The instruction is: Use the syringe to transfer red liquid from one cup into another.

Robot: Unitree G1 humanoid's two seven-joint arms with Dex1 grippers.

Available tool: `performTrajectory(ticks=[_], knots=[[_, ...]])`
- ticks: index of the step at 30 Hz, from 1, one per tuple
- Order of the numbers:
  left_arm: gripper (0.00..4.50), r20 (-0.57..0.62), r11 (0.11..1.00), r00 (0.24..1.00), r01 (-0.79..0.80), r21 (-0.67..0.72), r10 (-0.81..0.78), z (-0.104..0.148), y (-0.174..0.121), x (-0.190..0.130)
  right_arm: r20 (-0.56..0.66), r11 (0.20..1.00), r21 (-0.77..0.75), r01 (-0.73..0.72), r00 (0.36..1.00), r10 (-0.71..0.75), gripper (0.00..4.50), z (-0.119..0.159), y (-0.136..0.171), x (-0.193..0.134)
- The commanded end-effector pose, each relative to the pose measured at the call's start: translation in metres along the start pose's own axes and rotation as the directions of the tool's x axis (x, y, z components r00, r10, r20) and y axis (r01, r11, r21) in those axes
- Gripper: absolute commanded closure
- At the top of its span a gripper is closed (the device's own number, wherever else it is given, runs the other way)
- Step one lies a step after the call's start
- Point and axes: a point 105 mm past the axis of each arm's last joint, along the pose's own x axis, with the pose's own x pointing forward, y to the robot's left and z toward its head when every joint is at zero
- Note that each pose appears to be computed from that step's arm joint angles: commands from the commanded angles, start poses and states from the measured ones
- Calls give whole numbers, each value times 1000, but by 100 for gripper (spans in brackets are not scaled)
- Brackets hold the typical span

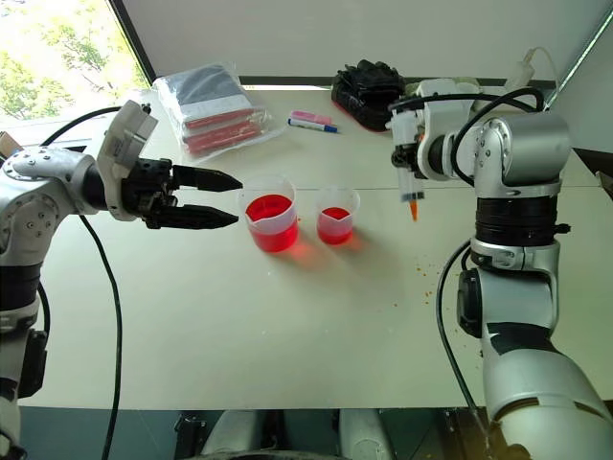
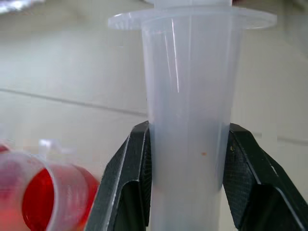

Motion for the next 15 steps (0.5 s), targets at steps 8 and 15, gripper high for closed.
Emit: performTrajectory(ticks=[8, 15], knots=[[122, -82, 991, 989, -113, 77, 119, 1, 9, -30, 578, 917, -97, -388, 728, 369, 312, 100, 80, -48], [122, -97, 976, 972, -208, 71, 214, -3, 16, -49, 661, 733, -146, -665, 485, 572, 312, 98, 126, -72]])
